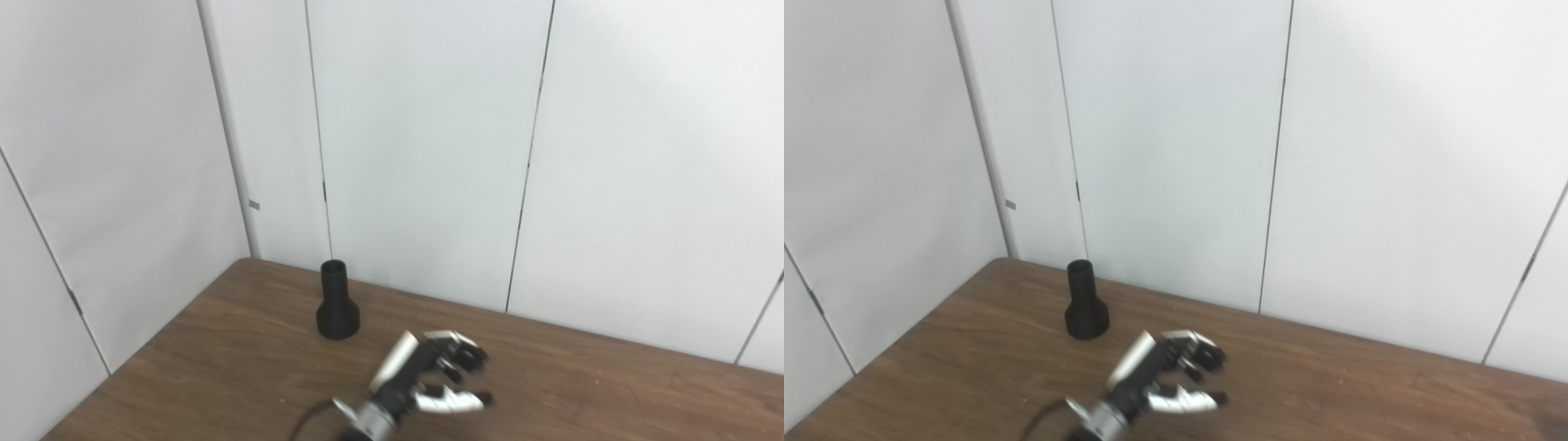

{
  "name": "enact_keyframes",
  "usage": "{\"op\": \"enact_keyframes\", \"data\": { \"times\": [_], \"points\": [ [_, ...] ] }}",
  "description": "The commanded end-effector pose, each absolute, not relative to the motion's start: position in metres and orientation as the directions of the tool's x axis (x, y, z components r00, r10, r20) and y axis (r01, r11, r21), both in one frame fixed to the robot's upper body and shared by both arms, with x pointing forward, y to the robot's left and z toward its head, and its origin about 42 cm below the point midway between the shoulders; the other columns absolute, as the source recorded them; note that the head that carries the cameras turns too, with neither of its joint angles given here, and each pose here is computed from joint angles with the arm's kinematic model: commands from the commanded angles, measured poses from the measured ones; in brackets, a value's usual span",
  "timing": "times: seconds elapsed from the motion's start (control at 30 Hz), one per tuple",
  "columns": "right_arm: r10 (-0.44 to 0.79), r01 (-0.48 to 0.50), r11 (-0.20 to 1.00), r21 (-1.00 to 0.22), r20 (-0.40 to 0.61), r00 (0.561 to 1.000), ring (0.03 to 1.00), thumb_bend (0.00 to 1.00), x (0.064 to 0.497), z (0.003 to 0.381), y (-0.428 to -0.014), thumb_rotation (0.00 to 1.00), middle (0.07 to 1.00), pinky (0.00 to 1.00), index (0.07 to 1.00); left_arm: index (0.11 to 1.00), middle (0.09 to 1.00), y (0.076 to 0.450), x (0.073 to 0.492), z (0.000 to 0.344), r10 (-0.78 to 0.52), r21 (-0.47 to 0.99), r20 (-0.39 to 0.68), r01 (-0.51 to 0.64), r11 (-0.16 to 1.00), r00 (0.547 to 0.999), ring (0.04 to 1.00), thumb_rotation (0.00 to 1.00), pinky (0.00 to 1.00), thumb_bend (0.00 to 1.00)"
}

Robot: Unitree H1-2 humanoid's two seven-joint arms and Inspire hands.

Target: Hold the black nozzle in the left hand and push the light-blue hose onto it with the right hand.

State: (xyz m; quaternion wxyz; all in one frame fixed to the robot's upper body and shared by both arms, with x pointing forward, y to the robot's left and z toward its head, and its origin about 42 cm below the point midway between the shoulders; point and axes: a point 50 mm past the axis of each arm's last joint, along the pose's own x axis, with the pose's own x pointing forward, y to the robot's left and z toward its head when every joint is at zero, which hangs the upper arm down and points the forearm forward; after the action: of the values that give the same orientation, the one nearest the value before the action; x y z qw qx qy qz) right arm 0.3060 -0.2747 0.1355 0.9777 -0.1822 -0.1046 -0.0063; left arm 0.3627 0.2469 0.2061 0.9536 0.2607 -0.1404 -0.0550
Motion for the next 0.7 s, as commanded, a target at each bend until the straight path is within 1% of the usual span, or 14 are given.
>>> {"op": "enact_keyframes", "data": {
  "times": [0.0,0.1,0.23,0.3,0.37,0.47,0.53,0.57,0.6,0.67],
  "points": [
    [0.033,0.071,0.932,-0.356,0.278,0.960,0.560,0.51,0.315,0.151,-0.277,0.12,0.694,0.41,0.494,0.740,0.739,0.258,0.372,0.248,-0.190,0.576,0.322,-0.033,0.817,0.927,0.678,0.05,0.53,0.72],
    [0.030,0.075,0.932,-0.354,0.282,0.959,0.561,0.51,0.315,0.152,-0.278,0.12,0.694,0.41,0.494,0.785,0.788,0.277,0.372,0.271,-0.173,0.638,0.333,-0.086,0.765,0.927,0.721,0.07,0.56,0.74],
    [0.028,0.076,0.934,-0.350,0.282,0.959,0.562,0.51,0.317,0.152,-0.279,0.12,0.694,0.41,0.494,0.803,0.812,0.292,0.371,0.290,-0.143,0.680,0.356,-0.151,0.717,0.923,0.760,0.09,0.60,0.75],
    [0.028,0.075,0.934,-0.349,0.282,0.959,0.562,0.51,0.317,0.152,-0.279,0.12,0.695,0.41,0.494,0.809,0.819,0.300,0.371,0.299,-0.118,0.692,0.375,-0.193,0.695,0.919,0.786,0.10,0.65,0.75],
    [0.030,0.073,0.934,-0.350,0.281,0.959,0.563,0.51,0.317,0.152,-0.279,0.12,0.696,0.41,0.493,0.810,0.823,0.314,0.374,0.307,-0.076,0.694,0.408,-0.256,0.673,0.910,0.800,0.12,0.67,0.75],
    [0.033,0.071,0.934,-0.352,0.280,0.960,0.564,0.50,0.318,0.152,-0.280,0.12,0.697,0.41,0.493,0.817,0.830,0.335,0.382,0.316,-0.008,0.699,0.462,-0.359,0.619,0.887,0.831,0.18,0.73,0.76],
    [0.033,0.069,0.934,-0.351,0.279,0.960,0.565,0.50,0.318,0.153,-0.280,0.12,0.698,0.41,0.493,0.822,0.839,0.346,0.387,0.319,0.005,0.728,0.495,-0.418,0.543,0.869,0.845,0.20,0.77,0.77],
    [0.034,0.068,0.935,-0.349,0.278,0.960,0.565,0.50,0.318,0.153,-0.280,0.12,0.698,0.41,0.493,0.822,0.841,0.353,0.389,0.321,0.005,0.751,0.512,-0.450,0.484,0.859,0.847,0.20,0.78,0.77],
    [0.034,0.068,0.935,-0.348,0.278,0.960,0.565,0.50,0.318,0.153,-0.281,0.12,0.698,0.41,0.493,0.824,0.851,0.358,0.391,0.323,0.006,0.773,0.524,-0.479,0.417,0.852,0.853,0.21,0.77,0.77],
    [0.034,0.067,0.936,-0.346,0.278,0.960,0.566,0.50,0.318,0.153,-0.281,0.12,0.698,0.41,0.493,0.825,0.877,0.364,0.392,0.328,0.014,0.795,0.539,-0.514,0.321,0.842,0.877,0.22,0.76,0.78]
  ]
}}
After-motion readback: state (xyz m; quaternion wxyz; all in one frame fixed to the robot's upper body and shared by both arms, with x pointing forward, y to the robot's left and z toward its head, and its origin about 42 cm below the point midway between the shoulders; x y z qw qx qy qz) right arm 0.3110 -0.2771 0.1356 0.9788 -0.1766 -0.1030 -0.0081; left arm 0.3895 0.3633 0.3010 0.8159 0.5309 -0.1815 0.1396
